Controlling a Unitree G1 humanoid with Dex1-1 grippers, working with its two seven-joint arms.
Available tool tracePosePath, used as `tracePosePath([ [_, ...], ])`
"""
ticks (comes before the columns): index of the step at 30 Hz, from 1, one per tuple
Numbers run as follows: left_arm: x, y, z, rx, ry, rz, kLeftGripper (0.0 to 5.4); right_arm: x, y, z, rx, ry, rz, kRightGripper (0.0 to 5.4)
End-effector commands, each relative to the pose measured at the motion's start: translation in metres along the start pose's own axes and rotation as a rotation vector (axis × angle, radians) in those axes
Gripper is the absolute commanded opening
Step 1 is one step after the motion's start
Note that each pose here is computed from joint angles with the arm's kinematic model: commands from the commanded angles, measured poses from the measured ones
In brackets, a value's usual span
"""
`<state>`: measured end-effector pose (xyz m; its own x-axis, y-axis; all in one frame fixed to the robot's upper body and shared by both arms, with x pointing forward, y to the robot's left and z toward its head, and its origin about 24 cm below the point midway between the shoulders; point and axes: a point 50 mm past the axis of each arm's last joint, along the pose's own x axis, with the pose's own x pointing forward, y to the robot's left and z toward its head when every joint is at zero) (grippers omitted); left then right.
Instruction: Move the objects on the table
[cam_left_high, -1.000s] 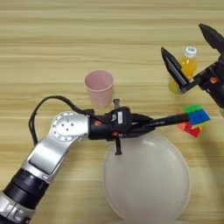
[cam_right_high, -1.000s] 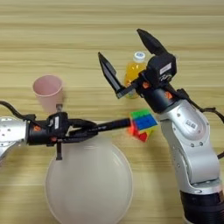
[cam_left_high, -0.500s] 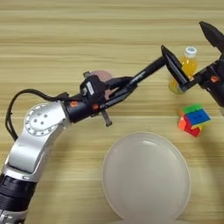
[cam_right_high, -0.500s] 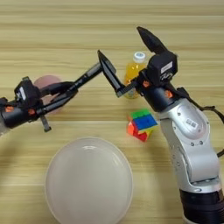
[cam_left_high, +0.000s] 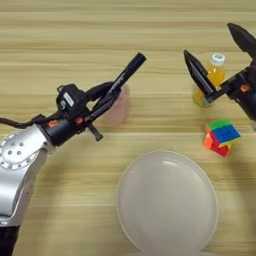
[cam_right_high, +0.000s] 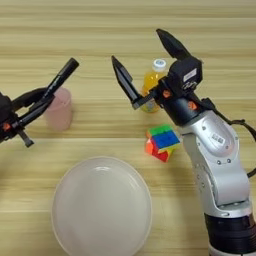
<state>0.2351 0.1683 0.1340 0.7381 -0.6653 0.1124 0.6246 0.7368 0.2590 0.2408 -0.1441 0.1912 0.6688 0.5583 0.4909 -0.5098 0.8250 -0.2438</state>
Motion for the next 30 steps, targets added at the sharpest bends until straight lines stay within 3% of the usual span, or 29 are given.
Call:
tracePosePath([
  [1,-0.006,0.015,-0.009,-0.005,0.063,0.134,0.82,0.003,-0.001,0.003,-0.013,-0.024,-0.001,5.40],
  [6,-0.012,0.023,-0.021,-0.026,0.120,0.252,0.82,0.003,-0.001,0.002,-0.011,-0.025,-0.002,5.40],
  [9,-0.015,0.027,-0.034,-0.017,0.179,0.324,0.82,0.003,-0.001,0.002,-0.010,-0.025,-0.003,5.40],
  [16,-0.025,0.029,-0.057,-0.093,0.268,0.472,0.82,0.001,0.000,0.000,-0.010,-0.025,-0.007,5.40],
  [20,-0.030,0.033,-0.070,-0.106,0.338,0.558,0.82,0.001,0.000,0.000,-0.009,-0.029,-0.008,5.40],
  [30,-0.033,0.021,-0.094,-0.188,0.451,0.578,0.82,0.001,0.001,0.001,-0.008,-0.036,-0.009,5.40],
])
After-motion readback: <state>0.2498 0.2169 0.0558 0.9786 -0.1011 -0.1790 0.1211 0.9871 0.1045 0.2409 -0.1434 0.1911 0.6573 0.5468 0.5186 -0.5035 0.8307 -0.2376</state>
